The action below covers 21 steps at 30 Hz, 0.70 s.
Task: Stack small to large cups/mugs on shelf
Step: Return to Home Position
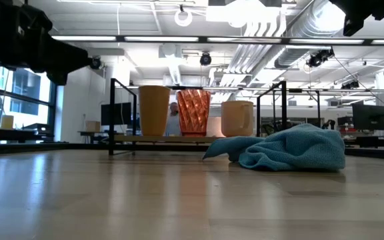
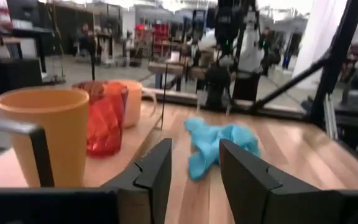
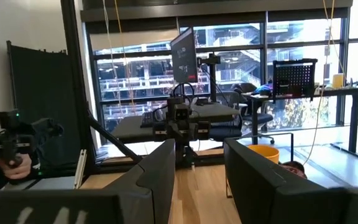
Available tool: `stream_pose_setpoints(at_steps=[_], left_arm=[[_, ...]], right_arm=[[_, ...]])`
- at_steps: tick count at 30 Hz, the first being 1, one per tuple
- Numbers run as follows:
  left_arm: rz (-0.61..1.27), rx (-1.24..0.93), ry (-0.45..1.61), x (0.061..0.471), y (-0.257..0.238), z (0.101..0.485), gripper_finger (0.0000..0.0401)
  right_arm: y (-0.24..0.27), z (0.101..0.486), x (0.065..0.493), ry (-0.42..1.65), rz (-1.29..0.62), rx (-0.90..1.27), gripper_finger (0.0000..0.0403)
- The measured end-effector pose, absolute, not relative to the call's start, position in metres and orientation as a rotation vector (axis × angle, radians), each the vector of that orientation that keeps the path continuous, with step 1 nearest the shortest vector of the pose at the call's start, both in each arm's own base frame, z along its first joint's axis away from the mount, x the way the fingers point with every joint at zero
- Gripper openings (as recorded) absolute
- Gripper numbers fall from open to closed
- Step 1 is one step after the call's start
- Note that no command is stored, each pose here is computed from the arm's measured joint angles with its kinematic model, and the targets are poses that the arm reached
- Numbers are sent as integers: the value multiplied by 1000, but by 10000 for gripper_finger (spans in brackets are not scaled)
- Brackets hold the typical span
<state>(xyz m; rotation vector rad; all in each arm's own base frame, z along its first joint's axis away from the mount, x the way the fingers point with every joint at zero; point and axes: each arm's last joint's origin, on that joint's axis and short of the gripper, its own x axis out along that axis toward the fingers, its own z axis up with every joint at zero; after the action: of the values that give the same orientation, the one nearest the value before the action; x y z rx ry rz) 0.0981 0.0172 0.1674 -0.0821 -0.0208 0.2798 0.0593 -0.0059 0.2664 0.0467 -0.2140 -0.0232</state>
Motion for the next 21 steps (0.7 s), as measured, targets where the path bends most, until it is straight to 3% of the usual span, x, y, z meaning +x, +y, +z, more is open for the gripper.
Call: stream_pose_setpoints(at_steps=[16,21], left_arm=[[226,-67,-3,99,16,166,122],[226,-67,-4,99,16,166,122]], right_arm=[[-5,258,61,-121,17,158,130],[-6,249,69,-184,32,176,130]])
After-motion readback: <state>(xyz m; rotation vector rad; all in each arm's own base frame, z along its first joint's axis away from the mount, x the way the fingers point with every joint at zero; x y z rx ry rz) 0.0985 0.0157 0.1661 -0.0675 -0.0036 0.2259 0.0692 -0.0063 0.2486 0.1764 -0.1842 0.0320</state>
